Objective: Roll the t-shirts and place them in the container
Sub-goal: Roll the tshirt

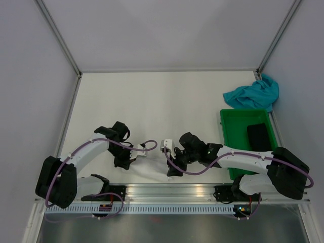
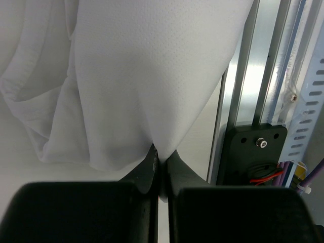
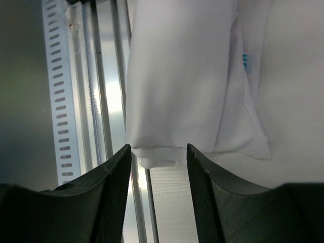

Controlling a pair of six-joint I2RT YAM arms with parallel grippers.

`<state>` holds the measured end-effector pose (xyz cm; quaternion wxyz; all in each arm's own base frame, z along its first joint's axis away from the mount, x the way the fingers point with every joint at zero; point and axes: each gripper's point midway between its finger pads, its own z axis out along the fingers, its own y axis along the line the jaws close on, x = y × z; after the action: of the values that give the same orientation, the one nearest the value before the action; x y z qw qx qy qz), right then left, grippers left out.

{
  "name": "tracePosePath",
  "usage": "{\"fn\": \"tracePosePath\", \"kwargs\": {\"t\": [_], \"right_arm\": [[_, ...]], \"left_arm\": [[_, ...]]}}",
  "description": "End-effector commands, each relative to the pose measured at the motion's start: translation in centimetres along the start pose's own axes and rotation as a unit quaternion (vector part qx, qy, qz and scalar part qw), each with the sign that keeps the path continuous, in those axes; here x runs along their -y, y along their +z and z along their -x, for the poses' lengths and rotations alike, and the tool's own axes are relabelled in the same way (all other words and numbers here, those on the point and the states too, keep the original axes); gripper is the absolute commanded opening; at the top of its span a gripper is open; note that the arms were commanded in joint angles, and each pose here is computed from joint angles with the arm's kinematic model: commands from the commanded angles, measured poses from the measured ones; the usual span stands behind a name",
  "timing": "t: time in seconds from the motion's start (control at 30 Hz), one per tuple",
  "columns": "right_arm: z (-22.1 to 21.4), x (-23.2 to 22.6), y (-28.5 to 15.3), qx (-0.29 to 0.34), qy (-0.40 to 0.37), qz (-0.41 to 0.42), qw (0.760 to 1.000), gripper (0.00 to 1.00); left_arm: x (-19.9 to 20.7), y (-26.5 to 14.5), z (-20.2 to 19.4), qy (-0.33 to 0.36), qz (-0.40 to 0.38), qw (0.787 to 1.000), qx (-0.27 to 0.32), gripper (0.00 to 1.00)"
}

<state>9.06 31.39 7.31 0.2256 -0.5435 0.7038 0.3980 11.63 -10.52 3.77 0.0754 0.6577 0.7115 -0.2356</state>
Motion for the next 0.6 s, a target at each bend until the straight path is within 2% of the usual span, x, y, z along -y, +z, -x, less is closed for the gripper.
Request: {"fn": "tracePosePath", "kwargs": {"t": [0.0,0.07,0.13,0.17,0.23,0.3,0.57], "right_arm": [[2.1,1.6,-0.7,0.069,0.062,-0.070,0.993,0.54],[2.7,2.0,-0.7,0.098,0.090,-0.096,0.986,0.56],[2.4,2.7,-0.6,0.112,0.083,-0.143,0.980,0.59],[2.1,1.1,0.2,0.105,0.061,-0.133,0.984,0.60],[1.7,0.7,1.0,0.103,0.046,-0.149,0.982,0.61],[0.7,0.1,1.7,0.092,0.033,-0.150,0.984,0.69],[-2.8,-0.5,4.3,0.032,0.011,-0.147,0.989,0.74]], "left_arm": [[0.4,-0.3,0.7,0.002,-0.018,1.000,0.013,0.02],[0.5,-0.3,1.0,-0.007,-0.024,1.000,0.017,0.02],[0.6,-0.4,1.3,-0.010,-0.027,0.999,0.025,0.02],[0.6,-0.4,1.4,-0.012,-0.027,0.999,0.026,0.02],[0.7,-0.4,1.5,-0.013,-0.028,0.999,0.030,0.02],[0.9,-0.4,1.4,-0.010,-0.028,0.999,0.031,0.02],[1.2,-0.1,0.9,-0.014,-0.031,0.999,0.027,0.02]]}}
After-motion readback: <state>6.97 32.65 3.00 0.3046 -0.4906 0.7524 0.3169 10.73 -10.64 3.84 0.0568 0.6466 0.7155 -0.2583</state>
